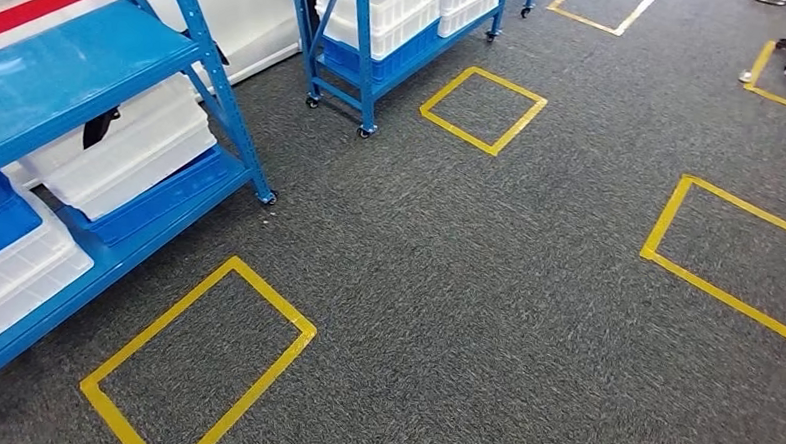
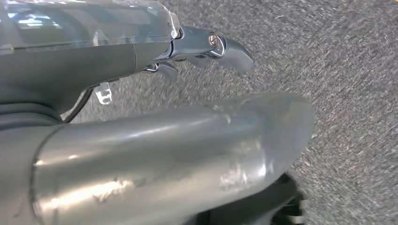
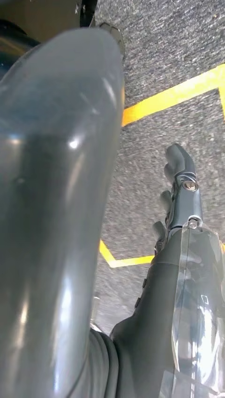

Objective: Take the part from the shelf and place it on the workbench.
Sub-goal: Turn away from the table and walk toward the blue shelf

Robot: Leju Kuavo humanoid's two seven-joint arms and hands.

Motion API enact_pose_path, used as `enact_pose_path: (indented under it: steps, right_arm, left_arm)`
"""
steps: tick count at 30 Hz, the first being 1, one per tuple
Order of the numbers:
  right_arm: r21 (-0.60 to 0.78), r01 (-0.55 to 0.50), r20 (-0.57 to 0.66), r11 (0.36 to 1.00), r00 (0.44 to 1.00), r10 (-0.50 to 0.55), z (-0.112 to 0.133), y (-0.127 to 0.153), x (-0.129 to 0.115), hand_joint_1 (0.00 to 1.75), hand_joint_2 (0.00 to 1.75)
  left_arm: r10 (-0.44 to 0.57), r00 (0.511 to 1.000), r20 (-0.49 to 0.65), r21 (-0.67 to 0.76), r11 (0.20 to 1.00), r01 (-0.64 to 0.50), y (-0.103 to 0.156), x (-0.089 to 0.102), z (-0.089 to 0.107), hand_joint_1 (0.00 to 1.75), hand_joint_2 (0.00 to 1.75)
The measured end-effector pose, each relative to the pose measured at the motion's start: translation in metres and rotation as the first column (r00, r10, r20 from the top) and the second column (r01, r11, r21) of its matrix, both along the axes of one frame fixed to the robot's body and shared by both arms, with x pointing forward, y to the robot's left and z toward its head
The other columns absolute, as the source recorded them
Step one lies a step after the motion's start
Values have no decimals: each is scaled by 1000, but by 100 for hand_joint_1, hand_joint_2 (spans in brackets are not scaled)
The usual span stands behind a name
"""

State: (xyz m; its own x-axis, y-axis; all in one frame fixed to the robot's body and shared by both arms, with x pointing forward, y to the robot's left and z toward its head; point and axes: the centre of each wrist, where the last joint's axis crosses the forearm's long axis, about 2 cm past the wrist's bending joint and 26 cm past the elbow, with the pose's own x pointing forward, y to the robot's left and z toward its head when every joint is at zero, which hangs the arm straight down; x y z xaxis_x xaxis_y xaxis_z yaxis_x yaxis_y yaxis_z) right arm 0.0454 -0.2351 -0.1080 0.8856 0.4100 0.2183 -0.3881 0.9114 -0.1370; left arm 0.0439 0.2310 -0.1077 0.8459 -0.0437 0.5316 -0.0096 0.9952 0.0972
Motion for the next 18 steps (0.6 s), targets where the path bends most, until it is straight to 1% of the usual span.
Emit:
enact_pose_path:
  steps: [12,18]
  right_arm:
    - [4,-1,7,1000,1000,1,1,1,4,0,0]
    - [2,-1,1,1000,1000,1,0,0,1,0,0]
  left_arm:
    - [34,999,-5,-16,999,-34,0,-1,0,0,0]
    - [56,998,-4,-24,998,-56,0,2,0,0,0]
